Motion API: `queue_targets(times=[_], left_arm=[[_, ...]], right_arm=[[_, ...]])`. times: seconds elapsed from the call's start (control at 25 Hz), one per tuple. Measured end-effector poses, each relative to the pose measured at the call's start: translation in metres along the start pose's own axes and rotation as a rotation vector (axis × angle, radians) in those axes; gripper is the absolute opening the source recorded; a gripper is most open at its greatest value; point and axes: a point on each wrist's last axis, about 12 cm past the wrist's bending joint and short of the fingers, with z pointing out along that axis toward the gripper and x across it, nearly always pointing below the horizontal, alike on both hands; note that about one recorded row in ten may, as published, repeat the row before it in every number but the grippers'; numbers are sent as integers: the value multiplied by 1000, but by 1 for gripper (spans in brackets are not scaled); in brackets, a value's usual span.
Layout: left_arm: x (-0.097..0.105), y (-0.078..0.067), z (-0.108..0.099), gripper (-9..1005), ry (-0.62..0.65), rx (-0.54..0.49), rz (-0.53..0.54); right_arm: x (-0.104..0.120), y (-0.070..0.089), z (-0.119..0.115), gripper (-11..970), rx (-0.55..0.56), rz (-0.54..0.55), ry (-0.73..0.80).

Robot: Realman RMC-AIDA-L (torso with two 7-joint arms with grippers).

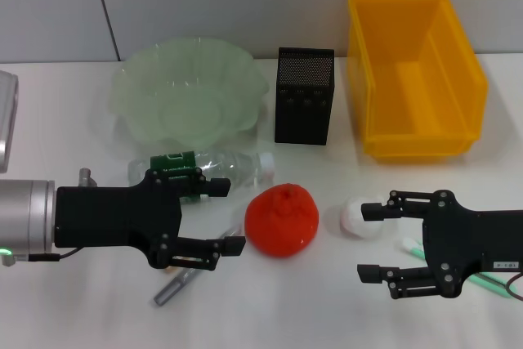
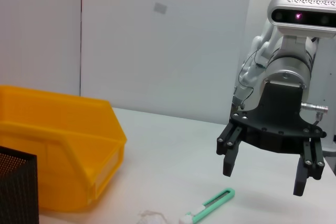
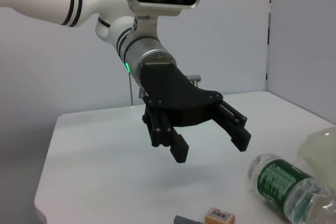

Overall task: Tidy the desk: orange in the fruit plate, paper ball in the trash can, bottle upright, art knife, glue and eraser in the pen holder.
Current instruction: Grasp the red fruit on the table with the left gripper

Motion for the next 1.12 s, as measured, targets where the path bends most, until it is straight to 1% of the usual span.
queue_targets(times=[0.6, 0.84, 0.92, 1.0, 1.04, 1.08, 1.12], left_arm=[[3, -2, -2, 832, 3, -6, 3], [3, 0, -3, 828, 3, -21, 3], [4, 1, -2, 826, 6, -28, 1], [8, 6, 5, 825, 12, -62, -21], [8, 6, 5, 824, 12, -62, -21], [9, 8, 7, 823, 14, -69, -24], [11, 10, 10, 822, 18, -82, -27]], right_arm=[[-2, 0, 3, 767, -15, 3, -17], [-1, -1, 2, 767, -10, 16, -22], [1, 0, 0, 767, -5, 23, -13], [8, 2, -7, 767, 18, 43, 6], [8, 2, -7, 767, 18, 43, 6], [13, 3, -17, 767, 46, 62, 17], [13, 3, -17, 767, 46, 62, 17]])
